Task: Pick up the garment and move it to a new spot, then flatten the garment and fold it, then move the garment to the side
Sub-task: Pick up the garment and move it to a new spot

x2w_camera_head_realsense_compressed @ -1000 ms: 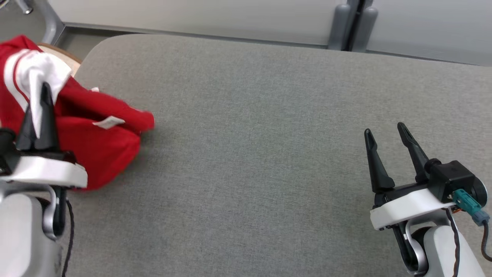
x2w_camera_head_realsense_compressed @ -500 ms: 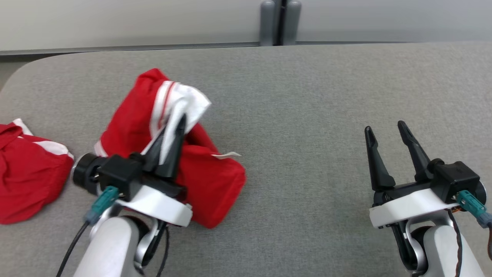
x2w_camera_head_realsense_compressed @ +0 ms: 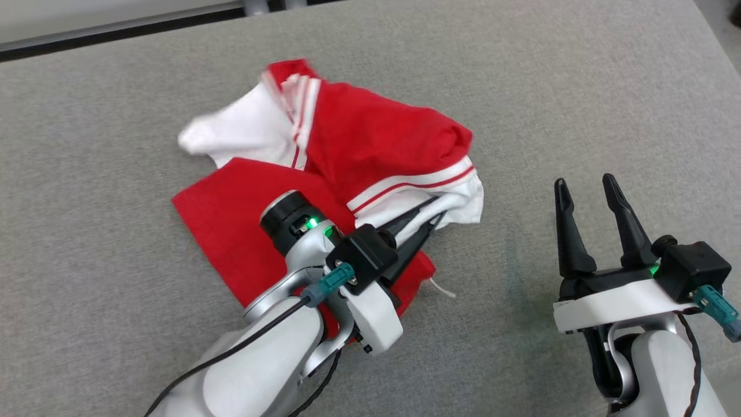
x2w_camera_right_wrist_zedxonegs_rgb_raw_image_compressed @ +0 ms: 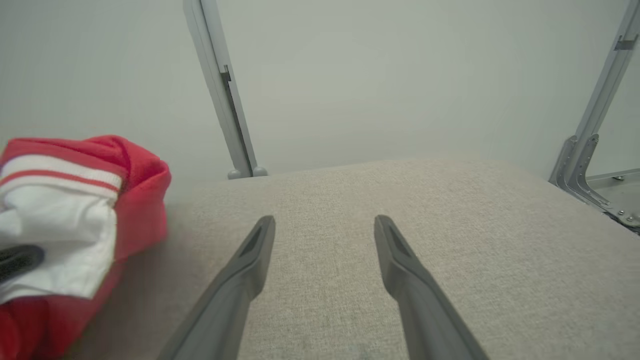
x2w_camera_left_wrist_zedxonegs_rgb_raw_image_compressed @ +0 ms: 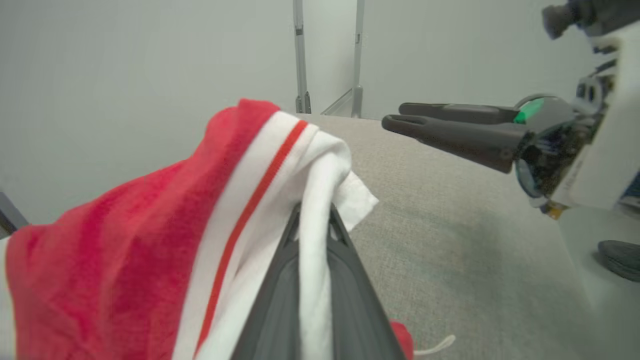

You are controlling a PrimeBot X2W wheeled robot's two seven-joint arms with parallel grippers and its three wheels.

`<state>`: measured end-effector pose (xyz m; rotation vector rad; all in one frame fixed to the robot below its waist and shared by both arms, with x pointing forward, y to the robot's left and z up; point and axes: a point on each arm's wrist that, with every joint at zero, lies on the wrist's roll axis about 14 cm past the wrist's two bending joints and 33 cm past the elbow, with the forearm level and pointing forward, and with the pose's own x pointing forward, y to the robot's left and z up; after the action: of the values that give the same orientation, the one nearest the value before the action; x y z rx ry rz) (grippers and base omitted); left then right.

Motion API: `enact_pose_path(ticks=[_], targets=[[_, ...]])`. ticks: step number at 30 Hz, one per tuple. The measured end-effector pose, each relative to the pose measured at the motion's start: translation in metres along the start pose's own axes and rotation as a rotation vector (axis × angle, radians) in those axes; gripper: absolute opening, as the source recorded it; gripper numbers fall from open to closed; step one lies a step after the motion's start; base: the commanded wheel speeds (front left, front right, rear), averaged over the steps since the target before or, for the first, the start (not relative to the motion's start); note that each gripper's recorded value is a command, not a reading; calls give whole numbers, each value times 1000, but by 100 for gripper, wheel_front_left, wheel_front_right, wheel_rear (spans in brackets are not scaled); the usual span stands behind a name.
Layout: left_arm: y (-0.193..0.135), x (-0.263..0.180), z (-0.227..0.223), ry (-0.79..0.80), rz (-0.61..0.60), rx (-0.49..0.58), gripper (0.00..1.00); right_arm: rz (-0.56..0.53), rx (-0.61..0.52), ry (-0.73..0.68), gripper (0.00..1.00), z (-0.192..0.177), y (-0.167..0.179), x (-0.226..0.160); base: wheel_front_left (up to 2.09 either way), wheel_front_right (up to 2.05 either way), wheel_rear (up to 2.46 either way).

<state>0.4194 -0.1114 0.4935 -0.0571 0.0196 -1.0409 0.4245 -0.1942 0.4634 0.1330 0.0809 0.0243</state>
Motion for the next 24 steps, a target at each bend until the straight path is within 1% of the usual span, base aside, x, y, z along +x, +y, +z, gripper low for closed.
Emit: enact_pose_path(ticks=[4, 5, 6, 9, 11, 13, 15, 18, 24], targets=[[-27, 11, -34, 74, -125, -36, 0, -56, 6, 38, 100, -16, -18, -6, 0, 0, 0], [-30, 11, -40, 84, -145, -41, 29, -63, 5, 42, 100, -19, -21, -6, 0, 0, 0], [-32, 11, -44, 88, -155, -51, 100, -68, 4, 48, 100, -21, -23, -6, 0, 0, 0], [-37, 7, -44, 75, -179, -73, 100, -60, 5, 46, 100, -23, -21, -1, 0, 0, 0], [-33, 2, -41, 58, -162, -80, 100, -45, 5, 42, 100, -22, -16, 2, 0, 0, 0], [-19, -5, -28, 10, -110, -77, 100, -14, -4, 28, 100, -18, -6, 7, 0, 0, 0], [-7, -11, -17, -29, -49, -83, 100, 4, -13, 21, 100, -14, 0, 9, 0, 0, 0], [20, -28, -6, -63, 85, -88, 100, 33, -22, 5, 100, -6, 10, 13, 0, 0, 0], [77, -77, 9, -81, 337, -45, 100, 90, -42, -17, 100, 7, 31, 15, 0, 0, 0]])
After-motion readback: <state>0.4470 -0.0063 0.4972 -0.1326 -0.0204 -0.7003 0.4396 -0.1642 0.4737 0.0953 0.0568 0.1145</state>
